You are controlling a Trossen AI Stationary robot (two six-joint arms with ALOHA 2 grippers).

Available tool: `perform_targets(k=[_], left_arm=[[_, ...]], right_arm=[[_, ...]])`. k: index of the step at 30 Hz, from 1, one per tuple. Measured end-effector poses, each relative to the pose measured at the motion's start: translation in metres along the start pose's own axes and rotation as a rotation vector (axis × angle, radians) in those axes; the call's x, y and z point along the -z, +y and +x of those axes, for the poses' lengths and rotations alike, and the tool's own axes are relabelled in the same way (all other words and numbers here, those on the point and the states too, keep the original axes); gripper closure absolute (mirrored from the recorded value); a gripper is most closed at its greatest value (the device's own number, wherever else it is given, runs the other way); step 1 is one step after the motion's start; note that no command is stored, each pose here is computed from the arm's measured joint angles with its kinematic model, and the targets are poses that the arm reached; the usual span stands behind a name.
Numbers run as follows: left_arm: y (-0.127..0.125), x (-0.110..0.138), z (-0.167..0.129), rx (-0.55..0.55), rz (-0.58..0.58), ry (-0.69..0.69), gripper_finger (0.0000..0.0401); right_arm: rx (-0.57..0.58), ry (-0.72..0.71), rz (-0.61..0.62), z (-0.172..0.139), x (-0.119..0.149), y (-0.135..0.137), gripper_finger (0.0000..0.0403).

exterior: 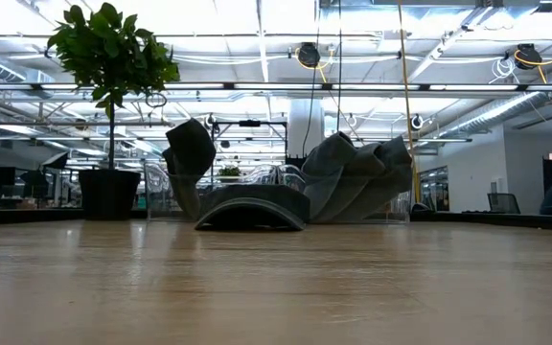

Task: Pick & Place hat
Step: Put the bottom black cap into the left transparent bin

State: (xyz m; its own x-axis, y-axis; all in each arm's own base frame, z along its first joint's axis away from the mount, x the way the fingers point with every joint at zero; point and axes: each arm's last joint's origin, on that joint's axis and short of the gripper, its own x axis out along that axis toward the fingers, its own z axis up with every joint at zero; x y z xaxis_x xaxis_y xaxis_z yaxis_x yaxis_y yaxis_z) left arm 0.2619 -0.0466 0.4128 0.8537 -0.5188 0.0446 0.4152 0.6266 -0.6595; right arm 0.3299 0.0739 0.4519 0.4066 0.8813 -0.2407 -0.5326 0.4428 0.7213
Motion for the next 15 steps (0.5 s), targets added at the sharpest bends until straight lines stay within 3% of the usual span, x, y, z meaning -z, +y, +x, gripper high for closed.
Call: perform_targets(k=[15], left_arm=[[0.011, -0.013, 0.051, 0.058, -0.051, 0.224, 0.0132]], right_arm=[[-0.001, 0.004, 0.000, 0.000, 0.000, 0.000, 0.0403]])
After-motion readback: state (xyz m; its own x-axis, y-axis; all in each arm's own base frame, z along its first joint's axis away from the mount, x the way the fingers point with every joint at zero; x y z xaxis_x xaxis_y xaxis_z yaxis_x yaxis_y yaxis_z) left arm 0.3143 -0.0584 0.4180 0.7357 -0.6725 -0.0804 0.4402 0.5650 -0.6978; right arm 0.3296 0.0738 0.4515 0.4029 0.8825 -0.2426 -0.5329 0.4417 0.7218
